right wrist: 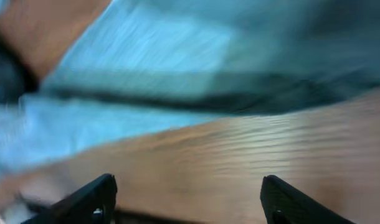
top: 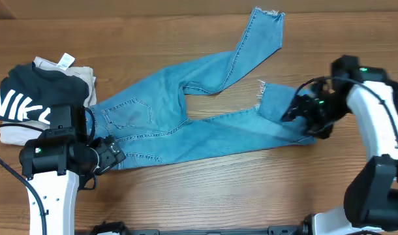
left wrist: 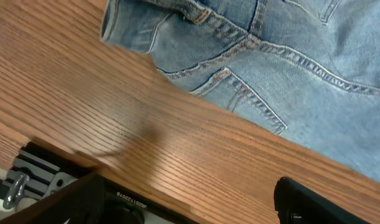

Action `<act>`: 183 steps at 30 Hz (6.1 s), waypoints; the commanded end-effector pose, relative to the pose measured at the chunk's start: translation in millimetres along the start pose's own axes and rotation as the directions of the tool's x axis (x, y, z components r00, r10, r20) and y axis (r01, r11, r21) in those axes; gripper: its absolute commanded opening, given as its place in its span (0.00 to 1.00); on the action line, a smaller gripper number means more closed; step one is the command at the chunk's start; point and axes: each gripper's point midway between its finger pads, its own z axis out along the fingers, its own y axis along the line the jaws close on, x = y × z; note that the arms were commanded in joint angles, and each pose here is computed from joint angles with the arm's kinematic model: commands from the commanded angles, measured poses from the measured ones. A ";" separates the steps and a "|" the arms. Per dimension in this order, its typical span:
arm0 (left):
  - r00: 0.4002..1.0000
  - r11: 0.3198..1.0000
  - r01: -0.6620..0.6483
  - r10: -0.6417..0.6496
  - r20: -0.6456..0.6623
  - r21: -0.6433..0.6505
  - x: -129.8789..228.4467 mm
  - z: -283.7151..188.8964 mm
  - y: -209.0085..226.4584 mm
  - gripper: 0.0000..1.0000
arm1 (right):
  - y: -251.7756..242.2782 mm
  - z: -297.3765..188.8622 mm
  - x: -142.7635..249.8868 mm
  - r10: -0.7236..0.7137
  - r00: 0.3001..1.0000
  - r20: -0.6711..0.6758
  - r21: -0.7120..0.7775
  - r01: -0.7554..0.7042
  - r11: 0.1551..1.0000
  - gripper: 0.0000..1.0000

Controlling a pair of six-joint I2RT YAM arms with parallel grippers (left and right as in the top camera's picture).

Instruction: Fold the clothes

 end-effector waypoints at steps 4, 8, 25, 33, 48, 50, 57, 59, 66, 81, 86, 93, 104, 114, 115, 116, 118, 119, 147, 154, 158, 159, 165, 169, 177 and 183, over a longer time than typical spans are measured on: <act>0.997 0.993 -0.073 0.075 -0.021 0.096 3.6 -1.3 -16.2 0.91 | 86.3 36.9 35.4 -0.536 0.844 -0.027 -0.090 0.532 0.842 0.68; 0.996 0.993 -0.088 0.087 0.006 0.083 -2.2 -1.5 -14.7 0.91 | 147.9 68.6 62.5 -0.790 0.613 0.023 -0.075 0.789 0.610 0.77; 0.945 0.983 -0.064 0.004 0.326 0.173 -52.6 -132.1 -9.5 1.00 | 247.7 232.3 120.3 -0.994 -0.106 -0.031 0.307 0.945 -0.111 1.00; 0.952 0.985 -0.057 0.005 0.307 0.160 -48.5 -129.8 -6.6 1.00 | 241.4 233.6 66.3 -0.989 0.139 0.046 0.588 0.797 0.139 0.28; 0.941 0.991 -0.071 0.028 0.338 0.117 -54.8 -130.8 -0.8 1.00 | 280.4 54.1 224.5 -0.971 -0.223 0.081 -0.139 0.963 -0.233 0.04; 0.943 0.991 -0.071 0.029 0.332 0.116 -53.4 -130.2 -0.5 1.00 | 287.0 53.5 212.1 -0.974 -0.190 0.120 -0.153 0.966 -0.207 0.04; 0.945 0.976 -0.169 0.121 0.303 0.137 -43.5 -128.4 -8.2 1.00 | 292.2 58.5 139.8 -0.981 -0.025 0.191 -0.165 0.985 -0.057 0.04; 0.931 0.946 -0.267 0.205 0.301 0.181 -38.1 -129.2 -19.9 1.00 | 293.5 62.3 126.9 -0.981 0.018 0.195 -0.155 0.988 -0.012 0.04; 0.920 0.899 -0.368 0.316 0.230 0.237 -20.0 -112.1 -29.2 0.96 | 305.0 28.9 4.1 -0.912 0.177 0.369 0.158 0.956 0.249 0.04; 0.870 0.700 -0.481 0.456 0.188 0.528 3.5 -30.1 -87.6 0.98 | 292.3 12.9 -1.4 -0.849 0.338 0.406 -0.029 0.933 0.357 0.04; 0.829 0.631 -0.540 0.513 0.223 0.557 13.6 14.2 -104.5 1.00 | 321.5 -15.8 18.1 -0.796 0.383 0.469 -0.165 0.923 0.347 0.04; 0.811 0.487 -0.547 0.511 0.286 0.681 25.4 23.5 -130.2 1.00 | 347.1 -45.1 27.5 -0.731 0.435 0.525 -0.259 0.900 0.350 0.04; 0.806 0.463 -0.580 0.448 0.387 0.670 -2.0 19.8 -148.3 1.00 | 367.6 -61.9 40.6 -0.681 0.480 0.553 -0.385 0.872 0.303 0.04; 0.813 0.396 -0.571 0.396 0.427 0.719 -14.0 12.7 -193.0 0.40 | 365.6 -55.9 29.2 -0.657 0.521 0.545 -0.347 0.853 0.390 0.04; 0.807 0.372 -0.577 0.395 0.438 0.727 -13.6 7.9 -194.9 0.31 | 361.1 -52.1 22.8 -0.654 0.530 0.540 -0.315 0.848 0.427 0.04; 0.806 0.354 -0.577 0.392 0.443 0.736 -13.3 2.8 -195.3 0.18 | 355.3 -48.1 16.4 -0.660 0.525 0.538 -0.272 0.848 0.454 0.04; 0.812 0.327 -0.566 0.380 0.444 0.756 -14.8 -6.0 -193.0 0.04 | 343.2 -41.0 4.8 -0.674 0.517 0.528 -0.187 0.845 0.501 0.04; 0.815 0.316 -0.561 0.371 0.445 0.765 -16.6 -10.4 -191.0 0.04 | 336.0 -38.2 -2.2 -0.680 0.515 0.522 -0.139 0.838 0.527 0.05; 0.897 0.586 -0.365 0.014 0.441 0.723 -101.8 -54.4 -68.5 0.04 | 154.5 -32.1 -84.5 -0.550 0.788 0.278 0.251 0.493 0.833 0.96; 0.778 0.703 -0.409 -0.064 0.625 0.582 -147.9 -131.3 -30.3 0.04 | 99.9 9.1 -53.7 -0.355 0.932 0.067 0.164 0.341 0.926 0.92; 0.757 0.792 -0.378 -0.033 0.652 0.479 -153.1 -135.4 -13.5 0.04 | 74.9 49.8 -18.5 -0.302 0.949 -0.095 0.149 0.313 0.938 0.86; 0.759 0.809 -0.364 -0.030 0.650 0.463 -153.9 -133.3 -9.8 0.04 | 67.0 58.5 -9.7 -0.287 0.949 -0.132 0.158 0.306 0.939 0.85; 0.766 0.833 -0.334 -0.033 0.642 0.442 -154.8 -128.6 -3.9 0.05 | 36.6 100.4 34.1 -0.261 0.922 -0.284 0.195 0.322 0.926 0.81; 0.768 0.833 -0.334 -0.030 0.639 0.441 -153.9 -127.8 -3.8 0.05 | 37.3 108.7 40.6 -0.356 0.884 -0.302 0.296 0.442 0.847 0.82; 0.774 0.832 -0.331 -0.030 0.633 0.444 -152.3 -126.5 -4.0 0.06 | 43.9 125.1 24.1 -0.422 0.884 -0.199 0.432 0.466 0.772 0.83; 0.773 0.832 -0.332 -0.029 0.633 0.444 -152.4 -126.6 -3.9 0.07 | 9.8 132.6 21.1 -0.377 0.909 -0.177 0.543 0.410 0.733 0.29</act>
